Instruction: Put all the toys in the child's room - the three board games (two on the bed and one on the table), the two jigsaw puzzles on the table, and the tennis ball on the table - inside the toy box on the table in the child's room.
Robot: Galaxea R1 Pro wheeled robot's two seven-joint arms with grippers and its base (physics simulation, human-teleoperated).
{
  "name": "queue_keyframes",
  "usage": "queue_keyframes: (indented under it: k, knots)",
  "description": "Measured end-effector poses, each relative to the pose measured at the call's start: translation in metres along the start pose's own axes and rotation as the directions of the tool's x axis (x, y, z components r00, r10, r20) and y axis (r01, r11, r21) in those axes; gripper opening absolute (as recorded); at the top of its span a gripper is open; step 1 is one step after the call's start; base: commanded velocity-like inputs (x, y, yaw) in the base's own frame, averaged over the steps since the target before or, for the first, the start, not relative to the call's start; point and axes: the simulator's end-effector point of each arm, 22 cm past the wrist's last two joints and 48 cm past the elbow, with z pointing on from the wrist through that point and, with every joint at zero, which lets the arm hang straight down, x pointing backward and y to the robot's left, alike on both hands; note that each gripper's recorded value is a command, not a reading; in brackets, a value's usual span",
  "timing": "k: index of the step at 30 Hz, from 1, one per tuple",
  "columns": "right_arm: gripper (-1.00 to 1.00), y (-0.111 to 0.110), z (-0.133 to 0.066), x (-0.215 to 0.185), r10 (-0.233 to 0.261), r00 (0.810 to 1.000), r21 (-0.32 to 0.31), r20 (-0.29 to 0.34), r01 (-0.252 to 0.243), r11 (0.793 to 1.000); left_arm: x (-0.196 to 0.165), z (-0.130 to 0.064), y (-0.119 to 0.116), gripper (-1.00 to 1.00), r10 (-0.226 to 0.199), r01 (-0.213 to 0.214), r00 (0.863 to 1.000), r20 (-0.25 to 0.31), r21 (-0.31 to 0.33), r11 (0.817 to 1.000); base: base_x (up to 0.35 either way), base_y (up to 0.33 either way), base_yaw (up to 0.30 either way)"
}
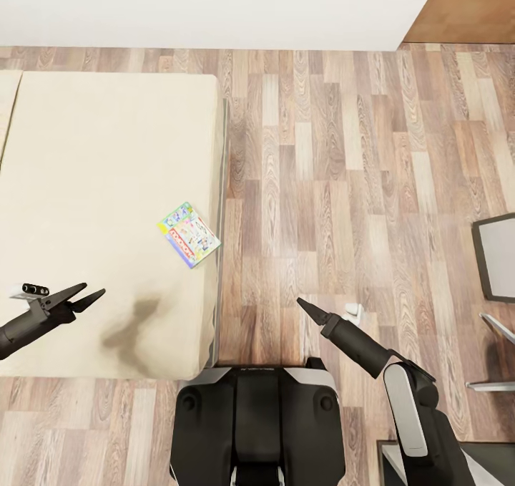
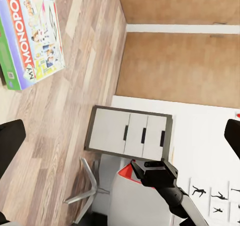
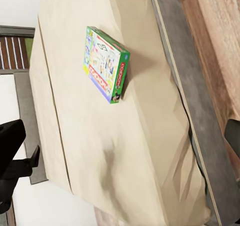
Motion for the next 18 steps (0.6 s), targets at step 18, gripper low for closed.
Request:
queue_keyframes:
  k: [18]
  knots:
    - [1.0, 0.015, -0.001, -0.007, -0.021, 1.0, -0.02, 0.01, 0.021, 1.0, -0.006, 0.001, -0.015, 1.0, 0.023, -0.023, 1.0, 0.006, 0.018, 1.0, 0.0, 0.0, 0.0]
